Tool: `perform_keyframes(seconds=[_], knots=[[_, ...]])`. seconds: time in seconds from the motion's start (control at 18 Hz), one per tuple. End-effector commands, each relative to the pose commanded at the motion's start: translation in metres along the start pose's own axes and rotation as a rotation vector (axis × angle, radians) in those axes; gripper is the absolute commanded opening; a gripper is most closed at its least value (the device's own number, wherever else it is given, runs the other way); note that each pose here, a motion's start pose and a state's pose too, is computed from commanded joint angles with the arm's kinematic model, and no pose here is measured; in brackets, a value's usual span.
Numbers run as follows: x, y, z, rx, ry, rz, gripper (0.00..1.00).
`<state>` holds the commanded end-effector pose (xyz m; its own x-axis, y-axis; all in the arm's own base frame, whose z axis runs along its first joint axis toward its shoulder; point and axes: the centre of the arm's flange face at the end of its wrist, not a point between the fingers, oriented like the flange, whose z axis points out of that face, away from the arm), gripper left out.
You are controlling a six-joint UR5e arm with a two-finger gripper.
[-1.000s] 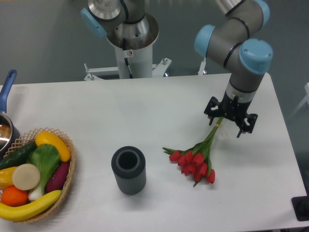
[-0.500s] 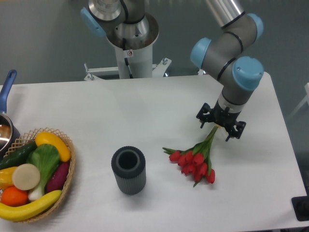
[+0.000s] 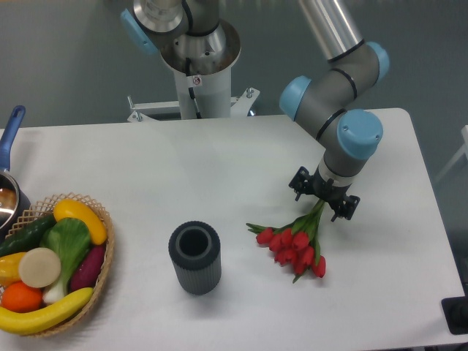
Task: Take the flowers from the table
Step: 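Lower the gripper onto the stems and close it around them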
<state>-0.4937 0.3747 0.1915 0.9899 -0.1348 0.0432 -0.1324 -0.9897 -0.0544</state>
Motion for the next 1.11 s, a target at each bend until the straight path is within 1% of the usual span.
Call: perform_keyframes(seconds=[0.11,0.28,0.39,0.5,0.61,0.67,0.83,1.0,1.11], knots=[[0.003,-0.0056,0.0012,-0.002,0.0,0.011,0.98],[0.0022,-0.0068,0.0018,0.0,-0.006,0.013,0.79],[0.0021,-0.0078,0.0023,0.001,-0.009,0.013,0.64],[0.0024,-0.0077,0.0017,0.001,-0.011,0.013,0.53],[0.0018,-0.008,0.0009,0.002,-0.014,-0.008,0.41],[0.0017,-0.0081,0.0018,0.004,-0.012,-0.016,0.37],[0.0003,-0.0086,0.001,0.005,-0.018,-0.009,0.3],[-0.0015,-0.0103,-0.0019,0.007,-0.024,-0.009,0.19],[-0.0029,-0.0119,-0.0044,0.009,-0.03,-0.007,0.18]])
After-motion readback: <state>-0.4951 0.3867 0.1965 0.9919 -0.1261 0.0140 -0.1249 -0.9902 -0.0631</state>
